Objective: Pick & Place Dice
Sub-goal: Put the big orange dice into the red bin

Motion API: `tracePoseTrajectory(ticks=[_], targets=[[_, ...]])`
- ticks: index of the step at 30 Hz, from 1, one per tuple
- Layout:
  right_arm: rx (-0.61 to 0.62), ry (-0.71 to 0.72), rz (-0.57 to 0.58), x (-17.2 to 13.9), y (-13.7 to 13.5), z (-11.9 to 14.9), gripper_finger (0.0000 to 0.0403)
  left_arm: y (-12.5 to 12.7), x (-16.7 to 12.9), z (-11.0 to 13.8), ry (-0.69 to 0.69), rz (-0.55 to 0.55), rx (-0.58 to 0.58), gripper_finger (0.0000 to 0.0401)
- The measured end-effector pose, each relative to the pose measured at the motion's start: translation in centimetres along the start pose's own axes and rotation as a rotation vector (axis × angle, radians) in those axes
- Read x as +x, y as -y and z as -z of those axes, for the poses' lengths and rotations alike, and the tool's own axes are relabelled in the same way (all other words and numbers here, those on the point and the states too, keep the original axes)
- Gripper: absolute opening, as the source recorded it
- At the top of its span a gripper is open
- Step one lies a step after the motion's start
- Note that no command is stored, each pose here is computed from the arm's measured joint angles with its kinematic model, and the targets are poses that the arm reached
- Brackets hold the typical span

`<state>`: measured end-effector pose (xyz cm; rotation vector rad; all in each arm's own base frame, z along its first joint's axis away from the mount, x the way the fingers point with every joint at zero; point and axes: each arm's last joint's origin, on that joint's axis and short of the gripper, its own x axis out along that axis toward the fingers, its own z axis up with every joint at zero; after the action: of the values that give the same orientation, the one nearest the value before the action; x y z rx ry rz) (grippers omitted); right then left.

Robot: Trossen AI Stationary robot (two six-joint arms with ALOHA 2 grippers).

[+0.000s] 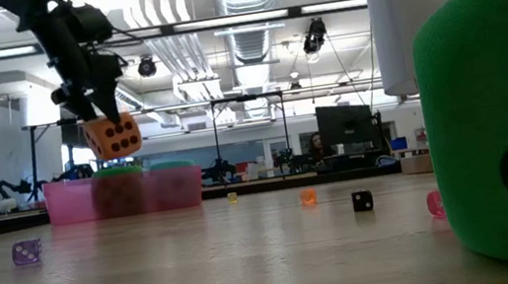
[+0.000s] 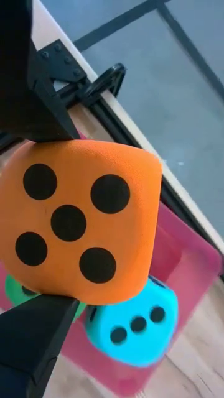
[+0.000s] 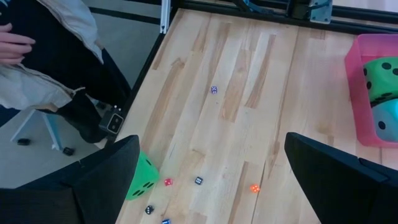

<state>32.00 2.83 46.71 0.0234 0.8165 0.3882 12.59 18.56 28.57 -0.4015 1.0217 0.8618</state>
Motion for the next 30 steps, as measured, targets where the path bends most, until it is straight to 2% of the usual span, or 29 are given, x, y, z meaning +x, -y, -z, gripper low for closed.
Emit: tracePoseTrajectory(ticks=[4, 10, 20, 30], targets=[[0.0, 0.0, 0.0, 0.0, 0.0, 0.0, 0.04, 0.0, 1.7, -0.7, -0.06, -0.01, 0.033, 0.0367], [0.002, 0.0, 0.0, 0.0, 0.0, 0.0, 0.04, -0.4, 3.2, -2.0, -0.08, -0.088, 0.05, 0.0367], [0.003, 0.0, 0.0, 0.0, 0.0, 0.0, 0.04, -0.3, 4.5, -2.2, -0.135, -0.066, 0.215, 0.0368], [0.003, 0.0, 0.0, 0.0, 0.0, 0.0, 0.04, -0.1, 4.6, -2.1, -0.126, -0.007, 0.276, 0.0377]])
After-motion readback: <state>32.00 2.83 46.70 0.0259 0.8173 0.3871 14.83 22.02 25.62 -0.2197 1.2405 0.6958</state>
